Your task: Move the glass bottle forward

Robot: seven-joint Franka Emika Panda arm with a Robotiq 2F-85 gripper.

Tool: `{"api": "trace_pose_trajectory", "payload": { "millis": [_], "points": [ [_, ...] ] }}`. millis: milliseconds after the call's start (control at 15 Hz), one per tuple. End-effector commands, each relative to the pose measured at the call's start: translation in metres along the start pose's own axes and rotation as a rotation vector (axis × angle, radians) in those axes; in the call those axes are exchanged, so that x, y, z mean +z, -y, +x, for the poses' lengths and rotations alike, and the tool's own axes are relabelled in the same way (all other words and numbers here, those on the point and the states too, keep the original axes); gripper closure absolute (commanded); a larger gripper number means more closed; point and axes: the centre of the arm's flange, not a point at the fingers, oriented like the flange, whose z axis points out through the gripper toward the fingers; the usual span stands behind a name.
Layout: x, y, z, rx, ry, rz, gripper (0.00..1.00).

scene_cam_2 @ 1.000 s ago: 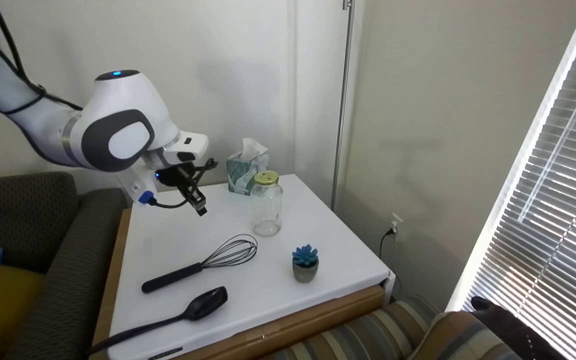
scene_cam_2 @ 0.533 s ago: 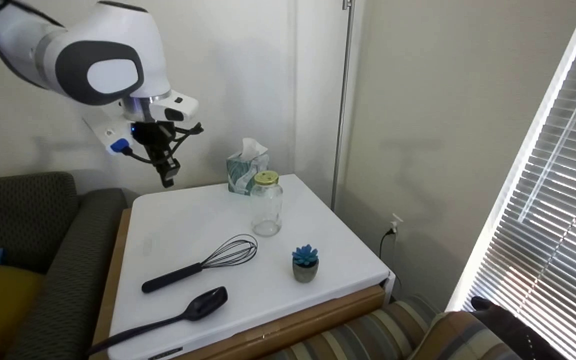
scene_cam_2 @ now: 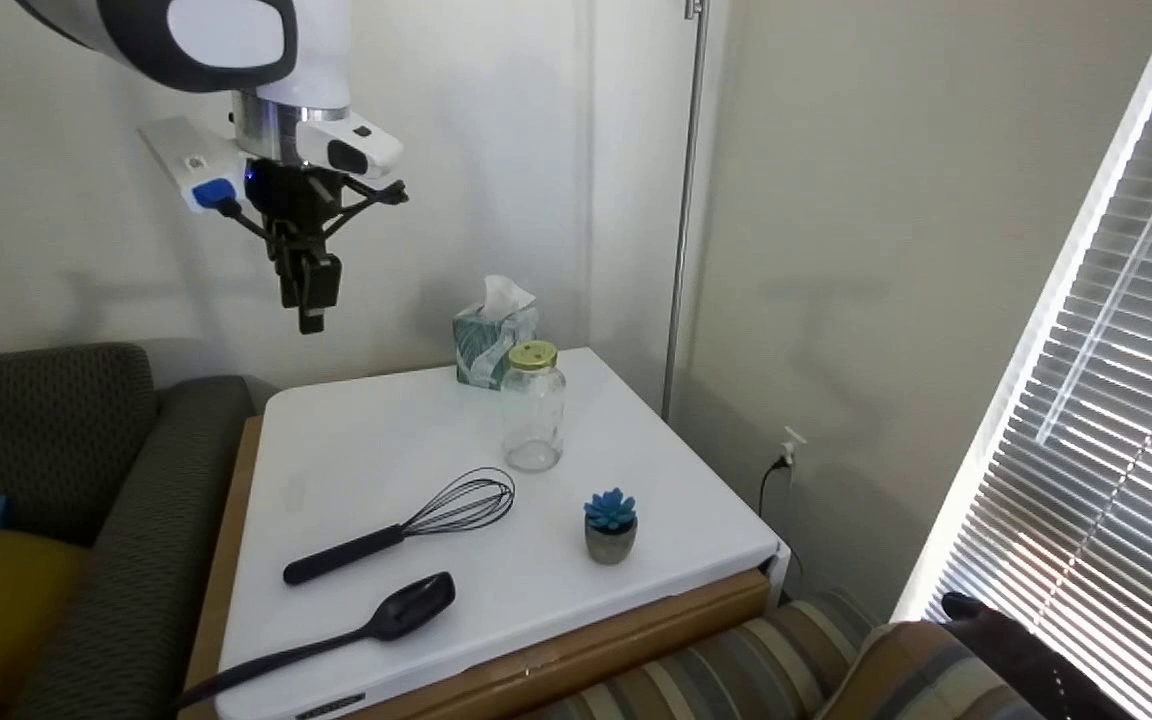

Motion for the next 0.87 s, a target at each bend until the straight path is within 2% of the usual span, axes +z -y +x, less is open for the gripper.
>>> {"api": "trace_pose_trajectory", "payload": {
  "millis": [0,133,200,400,467,800],
  "points": [
    [-0.022,0.003,-0.003,0.013,0.027,-0.041,0.15],
    [-0.031,0.008,-0.003,0.015,0.034,-0.071,0.02],
    [-0.034,0.008,-0.003,0.013,0.036,-0.083,0.00],
    [-0.043,0.011,-0.003,0.022,0.043,-0.109,0.00],
    [-0.032,0.011,-0.003,0.013,0.027,-0.084,0.00],
    [-0.036,0.013,-0.002,0.017,0.027,-0.092,0.00]
  ]
}}
